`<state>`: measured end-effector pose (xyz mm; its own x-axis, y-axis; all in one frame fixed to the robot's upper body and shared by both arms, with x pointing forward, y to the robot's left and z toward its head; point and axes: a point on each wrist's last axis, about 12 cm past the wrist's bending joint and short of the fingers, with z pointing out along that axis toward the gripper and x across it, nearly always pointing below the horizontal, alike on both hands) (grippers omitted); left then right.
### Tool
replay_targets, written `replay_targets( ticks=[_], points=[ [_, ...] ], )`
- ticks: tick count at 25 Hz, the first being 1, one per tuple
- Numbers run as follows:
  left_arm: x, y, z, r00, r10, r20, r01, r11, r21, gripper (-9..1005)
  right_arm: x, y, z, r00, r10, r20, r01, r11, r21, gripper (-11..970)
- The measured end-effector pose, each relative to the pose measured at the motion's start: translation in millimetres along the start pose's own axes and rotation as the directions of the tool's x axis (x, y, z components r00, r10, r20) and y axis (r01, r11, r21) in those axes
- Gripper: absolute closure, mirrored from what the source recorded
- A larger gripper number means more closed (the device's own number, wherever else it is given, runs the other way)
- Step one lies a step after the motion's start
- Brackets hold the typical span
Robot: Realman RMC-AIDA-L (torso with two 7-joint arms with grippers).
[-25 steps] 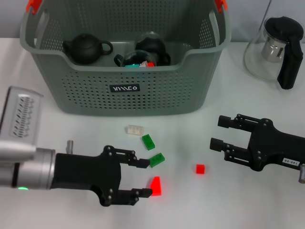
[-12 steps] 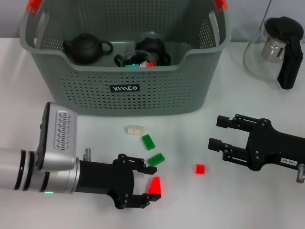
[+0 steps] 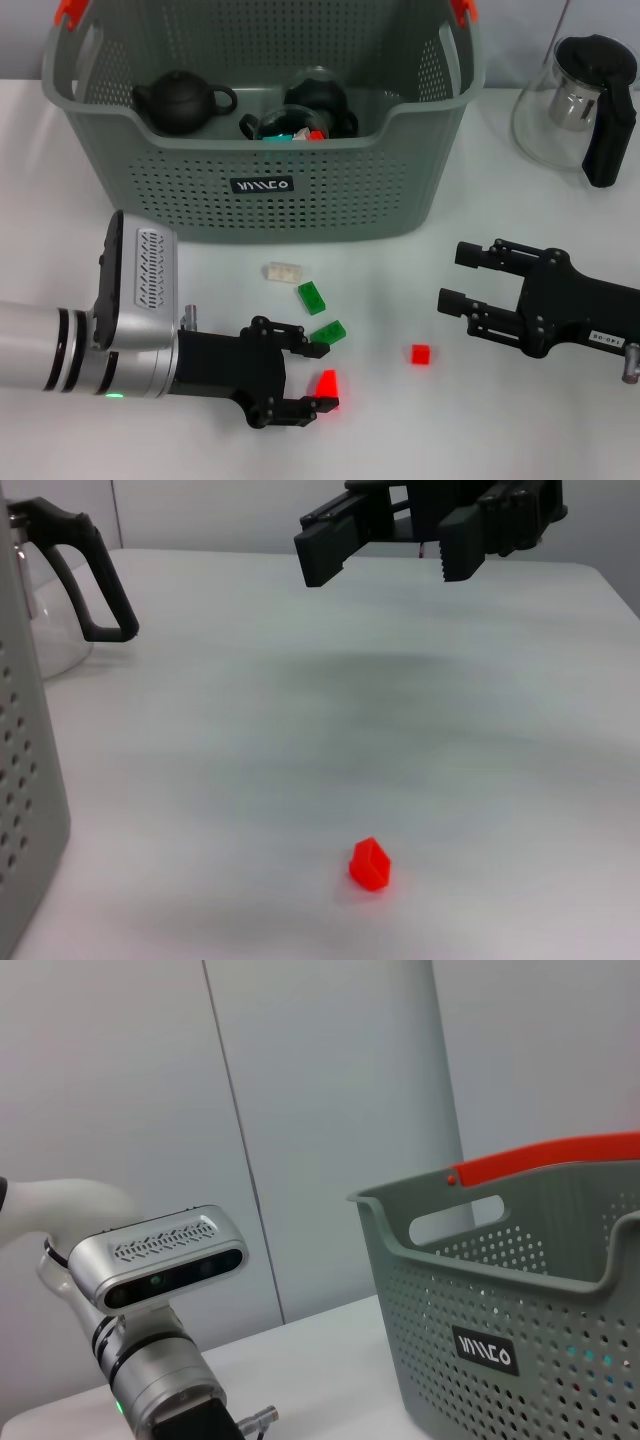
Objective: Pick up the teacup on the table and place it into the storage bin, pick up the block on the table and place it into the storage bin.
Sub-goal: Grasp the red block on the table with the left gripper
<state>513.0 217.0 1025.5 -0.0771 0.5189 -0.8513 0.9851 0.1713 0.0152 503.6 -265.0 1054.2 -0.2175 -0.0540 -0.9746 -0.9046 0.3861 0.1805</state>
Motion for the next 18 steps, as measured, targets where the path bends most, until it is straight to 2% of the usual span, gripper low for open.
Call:
replay_targets(
  ticks=[18],
  points=[
    [3.5, -2.7, 6.2, 1.000, -0.021, -0.006, 0.021, 1.000, 0.000, 478, -0.1, -0.5, -0.1, 1.000, 0.000, 0.000, 0.000, 1.000, 0.003, 276]
  ],
)
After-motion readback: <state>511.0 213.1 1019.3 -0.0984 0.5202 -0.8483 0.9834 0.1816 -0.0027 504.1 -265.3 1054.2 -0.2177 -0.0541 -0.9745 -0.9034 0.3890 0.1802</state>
